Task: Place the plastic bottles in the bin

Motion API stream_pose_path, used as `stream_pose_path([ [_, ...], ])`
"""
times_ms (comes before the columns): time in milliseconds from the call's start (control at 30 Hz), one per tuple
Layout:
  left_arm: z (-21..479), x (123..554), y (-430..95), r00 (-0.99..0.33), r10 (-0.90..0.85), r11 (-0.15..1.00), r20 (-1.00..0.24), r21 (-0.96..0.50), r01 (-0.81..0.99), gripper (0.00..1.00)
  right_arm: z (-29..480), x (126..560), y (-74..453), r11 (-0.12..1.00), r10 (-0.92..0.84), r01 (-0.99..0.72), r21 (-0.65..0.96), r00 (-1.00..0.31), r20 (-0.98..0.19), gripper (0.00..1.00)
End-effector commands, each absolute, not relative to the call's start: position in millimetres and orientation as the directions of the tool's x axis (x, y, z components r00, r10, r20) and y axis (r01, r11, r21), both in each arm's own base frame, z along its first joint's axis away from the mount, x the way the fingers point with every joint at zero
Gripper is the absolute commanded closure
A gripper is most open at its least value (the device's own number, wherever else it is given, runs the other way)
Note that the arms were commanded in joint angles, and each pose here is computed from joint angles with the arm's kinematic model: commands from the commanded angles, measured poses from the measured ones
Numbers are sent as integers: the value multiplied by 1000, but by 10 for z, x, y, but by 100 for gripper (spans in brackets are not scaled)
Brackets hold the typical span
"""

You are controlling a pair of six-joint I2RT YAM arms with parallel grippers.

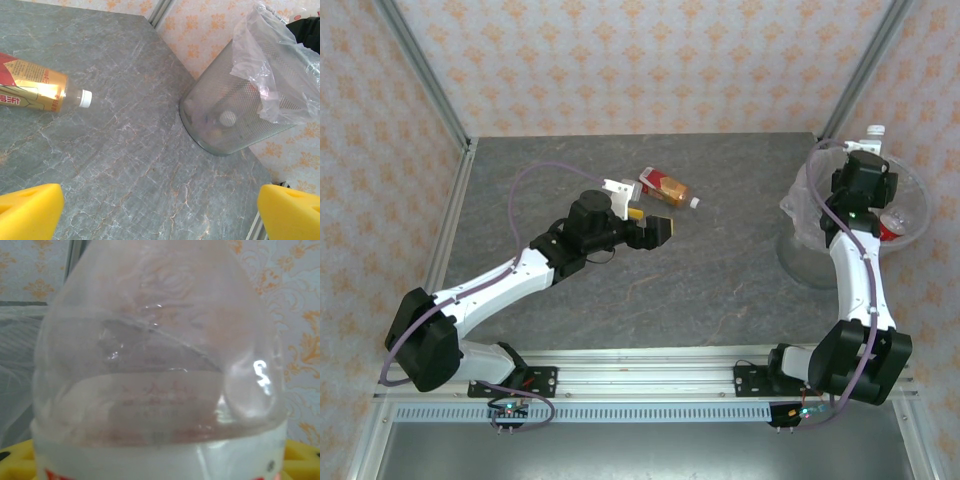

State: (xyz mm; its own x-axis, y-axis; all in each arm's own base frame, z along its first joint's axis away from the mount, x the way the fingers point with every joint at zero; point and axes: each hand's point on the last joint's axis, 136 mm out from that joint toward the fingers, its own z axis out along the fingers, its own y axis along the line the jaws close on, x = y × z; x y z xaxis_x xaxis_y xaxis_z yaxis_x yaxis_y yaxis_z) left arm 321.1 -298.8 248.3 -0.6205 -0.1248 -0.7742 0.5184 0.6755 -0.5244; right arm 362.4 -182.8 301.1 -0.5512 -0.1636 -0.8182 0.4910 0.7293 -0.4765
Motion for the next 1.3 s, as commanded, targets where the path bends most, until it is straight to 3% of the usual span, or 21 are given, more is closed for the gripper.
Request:
stream_pose_path([
  [0, 2498, 3198, -2991, -614, -113, 685, -782, -508, 522, 0, 3116, 3558, -1787, 742, -165, 490, -457, -527, -834, 31],
  [100, 2484, 3212, -2996, -616, -113, 688, -780, -508, 518, 0, 3022, 3648, -1399, 892, -114, 327, -313, -506, -855, 27],
  [200, 2481, 3223, -3014, -620, -113, 685, -776, -513, 517, 0, 3162, 3682, -1132, 955, -16, 261, -141, -430, -903, 24],
  [500, 2433, 3234, -2987, -624, -106, 703, -774, -503, 503, 0, 3716, 3536, -1065, 949, 116, 314, 23, -283, -952, 15],
  [867, 2351, 3278, -2929, -628, -121, 733, -769, -496, 466, 0, 3852, 3528, -500, 970, 244, 69, 234, -267, -932, 7],
  [1067, 2304, 3278, -2840, -626, -131, 759, -769, -483, 436, 0, 3611, 3557, -958, 920, 288, 351, 175, -301, -909, 5],
  [1267, 2279, 3260, -2748, -623, -141, 781, -770, -473, 408, 0, 3168, 3646, -1193, 864, 348, 487, 130, -391, -852, 23],
])
